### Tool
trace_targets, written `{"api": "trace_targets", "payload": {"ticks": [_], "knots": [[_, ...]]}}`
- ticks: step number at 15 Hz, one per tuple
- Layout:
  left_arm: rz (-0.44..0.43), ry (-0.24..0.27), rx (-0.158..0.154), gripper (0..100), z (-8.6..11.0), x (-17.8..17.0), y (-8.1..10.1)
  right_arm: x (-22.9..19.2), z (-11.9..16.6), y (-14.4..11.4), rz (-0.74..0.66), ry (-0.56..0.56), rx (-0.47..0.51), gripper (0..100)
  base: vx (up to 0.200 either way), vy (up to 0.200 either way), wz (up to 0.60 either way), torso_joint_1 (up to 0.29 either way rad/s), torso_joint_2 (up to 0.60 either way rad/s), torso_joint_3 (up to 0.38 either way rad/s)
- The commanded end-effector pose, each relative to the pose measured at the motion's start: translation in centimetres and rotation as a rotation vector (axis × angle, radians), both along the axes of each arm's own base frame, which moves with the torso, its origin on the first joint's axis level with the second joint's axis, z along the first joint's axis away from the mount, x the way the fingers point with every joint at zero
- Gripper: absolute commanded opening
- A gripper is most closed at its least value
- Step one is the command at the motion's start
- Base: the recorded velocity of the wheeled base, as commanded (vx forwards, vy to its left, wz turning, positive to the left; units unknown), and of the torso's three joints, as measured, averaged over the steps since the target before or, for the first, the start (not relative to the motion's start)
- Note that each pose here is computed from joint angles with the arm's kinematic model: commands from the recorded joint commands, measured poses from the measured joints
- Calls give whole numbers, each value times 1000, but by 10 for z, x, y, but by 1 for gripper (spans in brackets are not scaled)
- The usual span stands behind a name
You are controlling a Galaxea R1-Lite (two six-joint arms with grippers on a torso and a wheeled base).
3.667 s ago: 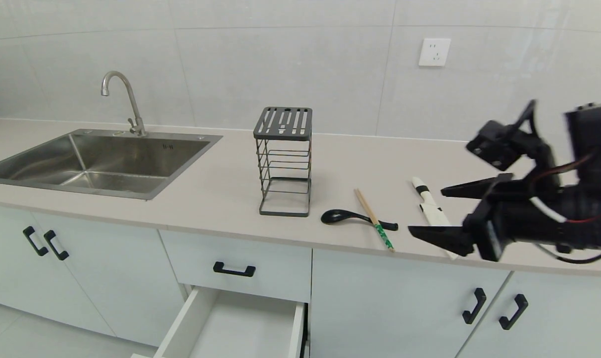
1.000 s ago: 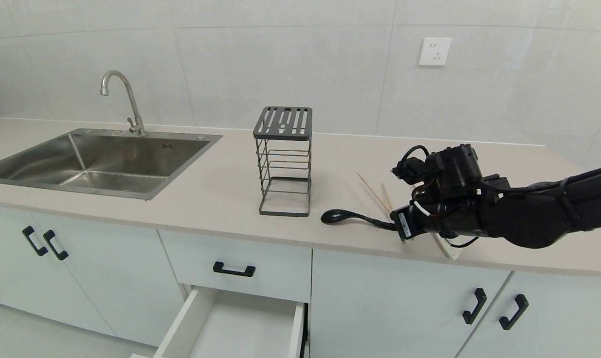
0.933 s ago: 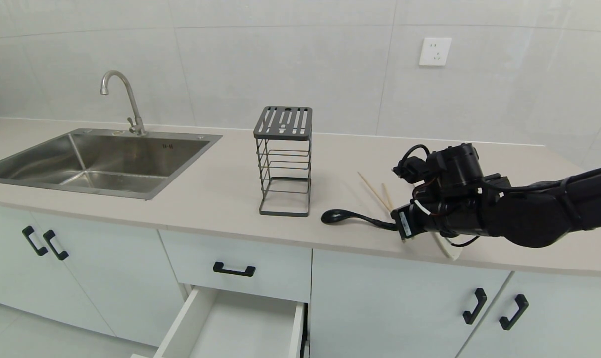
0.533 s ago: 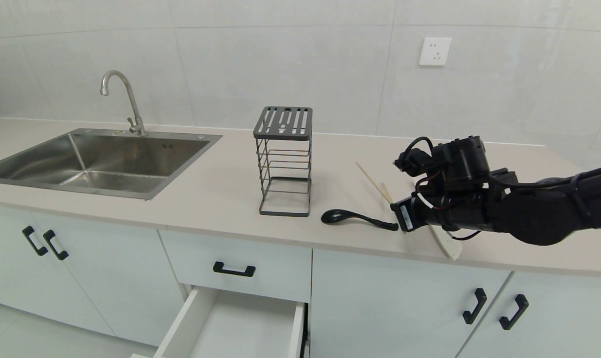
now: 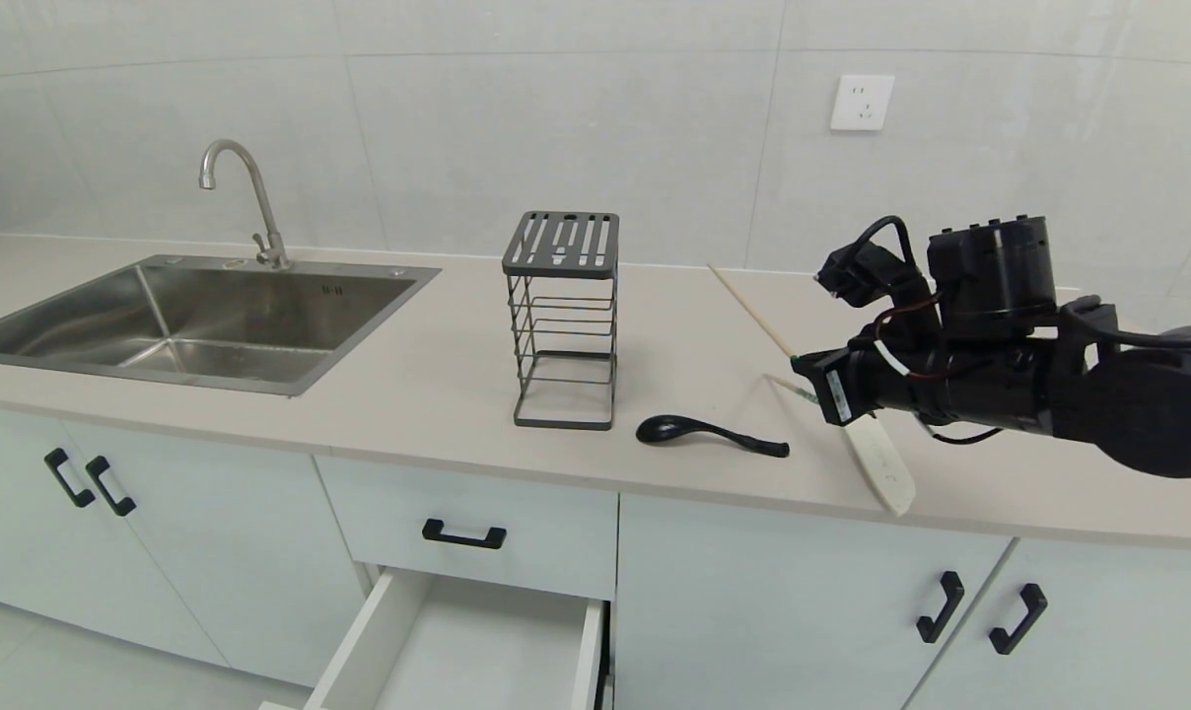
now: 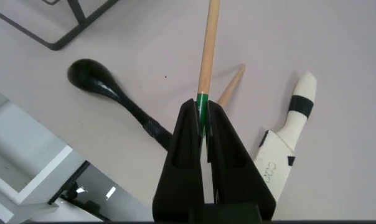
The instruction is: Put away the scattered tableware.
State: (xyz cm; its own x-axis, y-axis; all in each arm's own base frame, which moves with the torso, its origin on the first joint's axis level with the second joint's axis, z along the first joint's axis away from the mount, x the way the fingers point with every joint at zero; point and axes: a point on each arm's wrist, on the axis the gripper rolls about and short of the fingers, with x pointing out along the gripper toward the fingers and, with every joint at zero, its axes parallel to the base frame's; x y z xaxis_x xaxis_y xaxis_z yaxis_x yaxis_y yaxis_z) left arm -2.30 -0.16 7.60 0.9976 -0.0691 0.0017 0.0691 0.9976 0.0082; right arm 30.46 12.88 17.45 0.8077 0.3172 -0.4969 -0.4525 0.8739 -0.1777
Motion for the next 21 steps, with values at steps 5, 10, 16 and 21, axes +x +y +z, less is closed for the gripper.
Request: {"api": "trace_targets", "payload": {"ticks": [5, 10, 16, 21], "knots": [[0, 0, 1, 100, 0, 0, 0, -13, -54, -16, -13, 171, -43, 0, 0, 0, 0, 0, 0, 0], [0, 0, 0, 100, 0, 0, 0, 0, -75, -1, 37, 175, -31, 0, 0, 0, 0, 0, 0, 0], [0, 0, 0, 100, 0, 0, 0, 1, -80, -11, -6, 197, -27, 100, 0, 0, 0, 0, 0, 0], [0, 0, 0, 100, 0, 0, 0, 4, -76, -13, -15, 180, -20, 100, 0, 0, 0, 0, 0, 0]]}}
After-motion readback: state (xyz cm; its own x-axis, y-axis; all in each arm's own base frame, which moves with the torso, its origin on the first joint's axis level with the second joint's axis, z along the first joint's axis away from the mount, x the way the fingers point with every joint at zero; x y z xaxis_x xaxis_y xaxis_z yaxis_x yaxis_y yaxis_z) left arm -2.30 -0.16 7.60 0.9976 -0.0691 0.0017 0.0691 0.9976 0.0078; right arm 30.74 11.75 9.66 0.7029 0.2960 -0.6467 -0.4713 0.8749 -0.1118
